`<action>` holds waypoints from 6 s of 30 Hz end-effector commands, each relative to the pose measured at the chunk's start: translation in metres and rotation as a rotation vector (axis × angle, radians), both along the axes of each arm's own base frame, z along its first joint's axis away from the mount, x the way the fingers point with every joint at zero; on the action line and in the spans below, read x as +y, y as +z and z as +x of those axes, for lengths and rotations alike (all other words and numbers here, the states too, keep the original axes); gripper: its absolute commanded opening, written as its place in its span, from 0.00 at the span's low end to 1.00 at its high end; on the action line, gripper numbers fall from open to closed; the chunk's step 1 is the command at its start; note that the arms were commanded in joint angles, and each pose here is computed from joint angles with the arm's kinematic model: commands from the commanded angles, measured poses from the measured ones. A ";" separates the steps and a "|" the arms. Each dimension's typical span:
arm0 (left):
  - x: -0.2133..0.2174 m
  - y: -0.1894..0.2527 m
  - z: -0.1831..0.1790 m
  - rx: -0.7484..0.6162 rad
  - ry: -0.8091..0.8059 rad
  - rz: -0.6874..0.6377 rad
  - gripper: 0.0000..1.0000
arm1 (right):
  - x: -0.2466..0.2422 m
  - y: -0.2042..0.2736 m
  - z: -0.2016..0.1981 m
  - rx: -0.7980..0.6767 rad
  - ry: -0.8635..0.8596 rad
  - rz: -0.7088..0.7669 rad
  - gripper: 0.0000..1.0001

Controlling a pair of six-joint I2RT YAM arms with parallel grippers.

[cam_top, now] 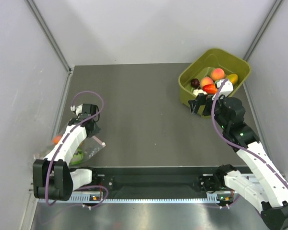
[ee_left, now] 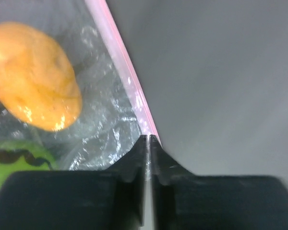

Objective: Open the zip-top bag and remove the fake food

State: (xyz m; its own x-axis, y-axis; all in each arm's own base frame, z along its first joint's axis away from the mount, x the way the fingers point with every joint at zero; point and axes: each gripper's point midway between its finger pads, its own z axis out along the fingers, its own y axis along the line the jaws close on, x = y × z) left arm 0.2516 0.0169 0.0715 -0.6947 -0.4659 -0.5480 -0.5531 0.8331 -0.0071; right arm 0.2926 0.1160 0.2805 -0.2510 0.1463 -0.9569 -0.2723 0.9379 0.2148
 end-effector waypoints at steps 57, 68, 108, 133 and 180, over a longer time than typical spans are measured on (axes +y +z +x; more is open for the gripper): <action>-0.190 0.048 0.066 -0.208 -0.589 -0.176 0.00 | -0.003 -0.018 0.017 0.036 -0.014 0.014 1.00; -0.291 0.127 0.115 -0.415 -0.660 -0.410 0.00 | 0.066 0.000 -0.016 -0.091 0.306 0.181 0.98; -0.286 0.229 0.031 -0.607 -0.816 -0.734 0.00 | 0.234 -0.029 0.012 -0.292 0.223 -0.030 0.47; -0.250 0.341 -0.007 -1.066 -1.111 -0.465 0.92 | 0.225 0.056 -0.095 -0.362 0.926 -0.107 0.00; -0.327 0.291 -0.071 -0.989 -1.804 -0.471 0.61 | 0.210 0.042 -0.147 -0.098 1.458 0.190 0.00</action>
